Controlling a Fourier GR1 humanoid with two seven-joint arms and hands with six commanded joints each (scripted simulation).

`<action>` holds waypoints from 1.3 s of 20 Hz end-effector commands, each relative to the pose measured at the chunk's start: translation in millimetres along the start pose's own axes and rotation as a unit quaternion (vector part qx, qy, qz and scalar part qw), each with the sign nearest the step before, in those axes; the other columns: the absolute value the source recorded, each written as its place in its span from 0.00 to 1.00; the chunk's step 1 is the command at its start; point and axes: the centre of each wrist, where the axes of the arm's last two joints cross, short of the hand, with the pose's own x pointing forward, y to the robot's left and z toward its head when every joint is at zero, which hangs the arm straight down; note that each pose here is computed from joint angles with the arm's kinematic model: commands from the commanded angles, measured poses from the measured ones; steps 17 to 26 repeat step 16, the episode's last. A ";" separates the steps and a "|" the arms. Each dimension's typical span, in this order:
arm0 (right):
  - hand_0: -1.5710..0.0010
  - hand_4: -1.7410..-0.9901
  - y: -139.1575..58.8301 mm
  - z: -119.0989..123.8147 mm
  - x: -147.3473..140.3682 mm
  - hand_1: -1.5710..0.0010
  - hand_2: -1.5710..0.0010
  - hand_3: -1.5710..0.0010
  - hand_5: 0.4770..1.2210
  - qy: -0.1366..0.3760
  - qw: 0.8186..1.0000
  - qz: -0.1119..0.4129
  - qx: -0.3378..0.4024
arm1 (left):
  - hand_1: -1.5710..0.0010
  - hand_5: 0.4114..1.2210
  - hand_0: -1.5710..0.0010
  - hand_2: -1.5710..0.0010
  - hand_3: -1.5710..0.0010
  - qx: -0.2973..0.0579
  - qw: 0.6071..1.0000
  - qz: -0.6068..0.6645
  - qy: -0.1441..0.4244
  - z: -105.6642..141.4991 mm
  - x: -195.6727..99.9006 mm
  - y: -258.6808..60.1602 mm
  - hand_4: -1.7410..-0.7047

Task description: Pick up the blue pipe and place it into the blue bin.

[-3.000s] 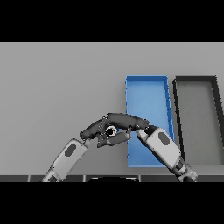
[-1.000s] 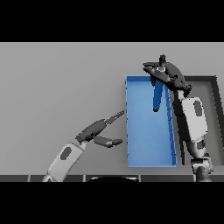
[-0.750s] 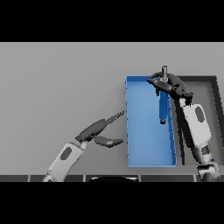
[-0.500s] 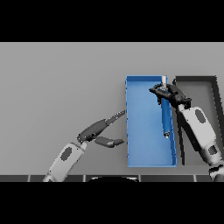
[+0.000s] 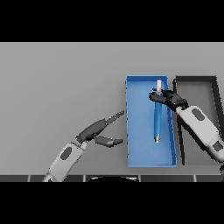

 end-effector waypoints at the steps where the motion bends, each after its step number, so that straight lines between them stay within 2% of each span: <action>1: 0.93 0.80 4.3 -0.7 2.4 0.93 0.94 0.96 0.55 0.002 1.000 0.015 0.005 | 1.00 0.09 1.00 1.00 1.00 -0.001 1.000 0.001 0.002 -1.9 1.4 -1.6 0.83; 3: 0.96 0.81 1.1 -2.5 0.4 0.96 0.96 0.97 0.47 0.000 1.000 0.029 -0.002 | 1.00 0.08 1.00 1.00 1.00 0.000 1.000 0.005 0.001 -0.8 -0.3 -2.2 0.83; 4: 0.88 0.81 3.6 -3.1 1.7 0.94 0.96 0.98 0.45 0.000 1.000 0.031 -0.001 | 1.00 0.08 1.00 1.00 1.00 0.002 1.000 0.004 -0.002 1.5 -0.2 -2.2 0.83; 5: 0.76 0.79 3.4 -3.8 1.4 0.88 0.95 0.98 0.42 -0.002 1.000 0.027 -0.002 | 1.00 0.08 1.00 1.00 1.00 0.003 1.000 0.002 -0.005 1.5 2.3 -1.5 0.83; 7: 0.85 0.78 1.6 -2.6 0.9 0.92 0.97 0.99 0.40 -0.009 0.999 0.030 -0.001 | 1.00 0.08 1.00 1.00 1.00 0.003 1.000 -0.001 0.004 0.8 1.0 0.5 0.83; 10: 0.92 0.78 1.1 -4.0 -0.8 0.96 0.98 0.99 0.45 -0.013 1.000 0.014 0.013 | 1.00 0.08 1.00 1.00 1.00 0.002 1.000 0.003 -0.001 1.3 0.1 -3.0 0.83; 12: 0.86 0.78 1.2 -2.6 1.8 0.94 0.98 1.00 0.44 -0.015 1.000 0.017 0.014 | 1.00 0.08 1.00 1.00 1.00 0.003 1.000 0.001 -0.001 5.2 -0.7 1.1 0.83; 16: 0.86 0.78 4.2 -3.3 -1.8 0.94 0.98 1.00 0.43 -0.012 1.000 0.024 0.016 | 1.00 0.08 1.00 1.00 1.00 0.007 1.000 -0.003 0.000 11.7 1.4 14.0 0.83; 26: 0.86 0.78 4.2 -3.3 -1.8 0.94 0.98 1.00 0.43 -0.012 1.000 0.024 0.016 | 1.00 0.08 1.00 1.00 1.00 0.007 1.000 -0.003 0.000 11.7 1.4 14.0 0.83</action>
